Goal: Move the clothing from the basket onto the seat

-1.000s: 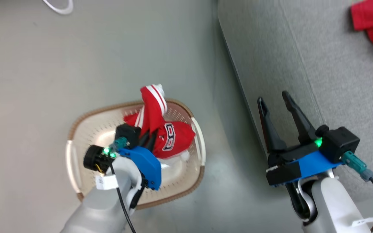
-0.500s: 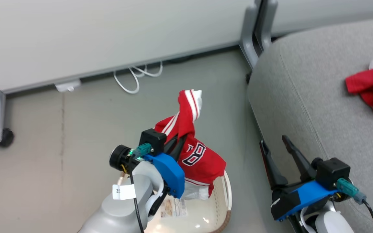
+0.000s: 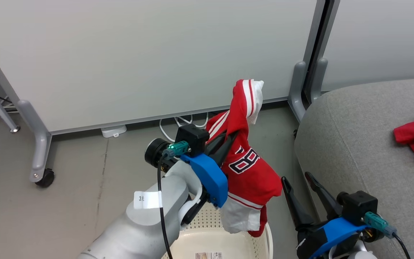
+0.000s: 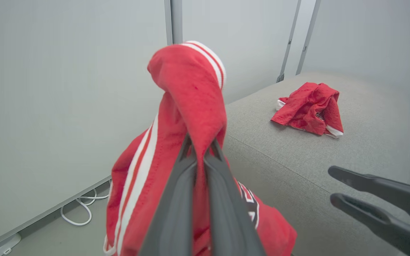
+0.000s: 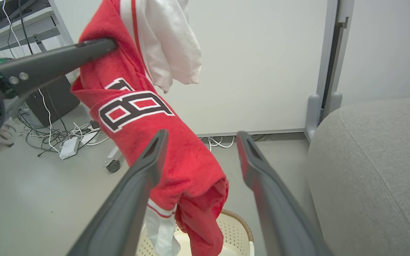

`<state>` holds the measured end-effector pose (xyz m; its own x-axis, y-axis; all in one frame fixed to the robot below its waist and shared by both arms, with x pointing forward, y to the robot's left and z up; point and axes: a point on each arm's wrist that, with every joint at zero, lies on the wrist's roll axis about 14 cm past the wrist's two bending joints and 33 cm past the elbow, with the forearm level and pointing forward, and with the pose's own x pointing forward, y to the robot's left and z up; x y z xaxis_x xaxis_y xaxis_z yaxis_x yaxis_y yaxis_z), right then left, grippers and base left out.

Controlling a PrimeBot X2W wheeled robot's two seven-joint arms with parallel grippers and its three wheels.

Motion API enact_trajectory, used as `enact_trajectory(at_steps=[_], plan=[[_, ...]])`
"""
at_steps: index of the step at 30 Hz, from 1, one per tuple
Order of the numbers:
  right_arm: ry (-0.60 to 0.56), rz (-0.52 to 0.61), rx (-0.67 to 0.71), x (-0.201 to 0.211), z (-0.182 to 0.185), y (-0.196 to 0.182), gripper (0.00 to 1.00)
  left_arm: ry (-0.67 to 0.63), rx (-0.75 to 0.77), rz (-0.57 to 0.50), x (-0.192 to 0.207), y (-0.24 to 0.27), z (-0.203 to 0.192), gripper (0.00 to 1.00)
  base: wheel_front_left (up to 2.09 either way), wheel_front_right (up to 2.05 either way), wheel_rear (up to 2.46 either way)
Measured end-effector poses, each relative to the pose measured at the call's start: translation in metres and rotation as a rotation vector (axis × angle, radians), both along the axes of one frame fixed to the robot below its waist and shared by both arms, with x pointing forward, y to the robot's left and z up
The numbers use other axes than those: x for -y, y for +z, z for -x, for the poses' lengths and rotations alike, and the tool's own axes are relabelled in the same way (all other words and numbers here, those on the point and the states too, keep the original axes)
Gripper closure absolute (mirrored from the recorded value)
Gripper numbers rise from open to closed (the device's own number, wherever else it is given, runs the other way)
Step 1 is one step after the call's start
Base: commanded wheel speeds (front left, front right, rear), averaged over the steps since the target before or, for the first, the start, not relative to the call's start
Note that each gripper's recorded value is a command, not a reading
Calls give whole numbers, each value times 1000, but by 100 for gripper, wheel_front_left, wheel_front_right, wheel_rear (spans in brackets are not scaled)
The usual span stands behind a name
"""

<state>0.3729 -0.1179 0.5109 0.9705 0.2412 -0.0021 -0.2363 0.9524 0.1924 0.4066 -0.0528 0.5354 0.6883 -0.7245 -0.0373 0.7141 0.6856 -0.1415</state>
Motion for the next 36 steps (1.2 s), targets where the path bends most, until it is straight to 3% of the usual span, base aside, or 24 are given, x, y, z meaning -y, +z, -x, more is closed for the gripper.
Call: enact_trajectory(at_steps=[8,22,36], plan=[[14,0,9,-5,4,4,0,-31,26,5,10,23,2,100,0,0,0],[29,-2,-2,-9,6,2,0,-36,-14,-13,12,8,6,100,0,0,0],[158,129,-15,-42,-28,12,0,-44,-41,-16,14,-2,3,100,0,0,0]])
